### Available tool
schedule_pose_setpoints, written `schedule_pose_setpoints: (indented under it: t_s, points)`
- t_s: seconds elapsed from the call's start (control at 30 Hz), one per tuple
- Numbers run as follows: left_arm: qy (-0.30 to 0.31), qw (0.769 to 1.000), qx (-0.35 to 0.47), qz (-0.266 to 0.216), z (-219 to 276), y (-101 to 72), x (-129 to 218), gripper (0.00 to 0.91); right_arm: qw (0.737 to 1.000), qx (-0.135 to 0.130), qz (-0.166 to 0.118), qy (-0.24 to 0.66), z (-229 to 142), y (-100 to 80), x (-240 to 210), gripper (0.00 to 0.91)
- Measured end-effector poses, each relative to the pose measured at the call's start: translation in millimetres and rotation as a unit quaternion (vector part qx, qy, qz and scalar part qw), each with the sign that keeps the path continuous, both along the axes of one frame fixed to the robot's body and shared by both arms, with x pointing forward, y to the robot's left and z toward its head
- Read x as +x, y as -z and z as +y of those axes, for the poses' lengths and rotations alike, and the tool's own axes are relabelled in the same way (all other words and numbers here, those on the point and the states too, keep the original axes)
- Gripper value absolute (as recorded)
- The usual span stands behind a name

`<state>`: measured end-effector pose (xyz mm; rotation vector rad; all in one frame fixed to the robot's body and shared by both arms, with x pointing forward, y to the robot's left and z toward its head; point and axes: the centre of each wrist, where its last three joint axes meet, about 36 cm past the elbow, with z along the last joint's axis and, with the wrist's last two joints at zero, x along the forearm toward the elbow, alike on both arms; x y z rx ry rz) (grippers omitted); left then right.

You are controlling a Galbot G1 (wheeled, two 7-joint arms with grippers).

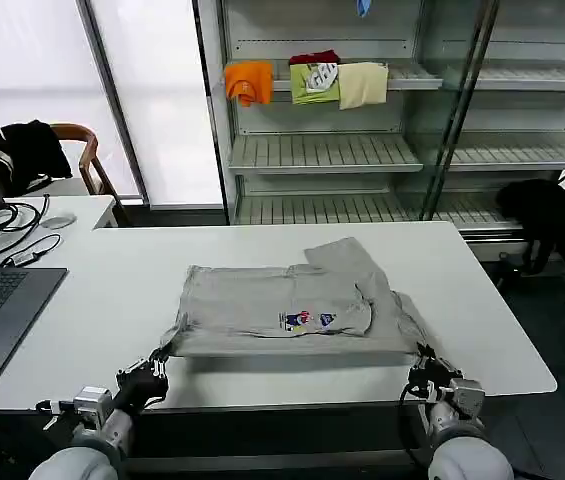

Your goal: Fold and organize the clothes.

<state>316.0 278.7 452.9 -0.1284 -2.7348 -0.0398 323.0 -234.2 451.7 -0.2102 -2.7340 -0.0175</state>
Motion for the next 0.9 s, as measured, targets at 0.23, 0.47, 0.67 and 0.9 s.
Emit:
schedule_pose_setpoints:
  t_s: [0.23, 0.47, 0.67, 0.9]
  points:
    - [-0.004, 1.000, 0.004, 0.012, -0.1, 7.3, -10.5, 0.907, 1.000, 0.002, 0.005, 0.000, 4.8, 0.4, -13.0, 0.907]
    - [-0.003, 1.000, 0.007, 0.023, -4.5, 12.5, -17.3, 0.907, 1.000, 0.003, 0.006, -0.003, 11.4, 1.4, -23.0, 0.907]
    - [-0.003, 1.000, 0.010, 0.023, -5.7, 10.9, -20.3, 0.907, 1.000, 0.003, 0.001, 0.003, 10.1, -4.1, -29.2, 0.907]
    - [-0.008, 1.000, 0.010, 0.005, -2.6, -3.6, -19.6, 0.907, 1.000, 0.011, -0.023, 0.013, 3.6, -18.7, -25.4, 0.907]
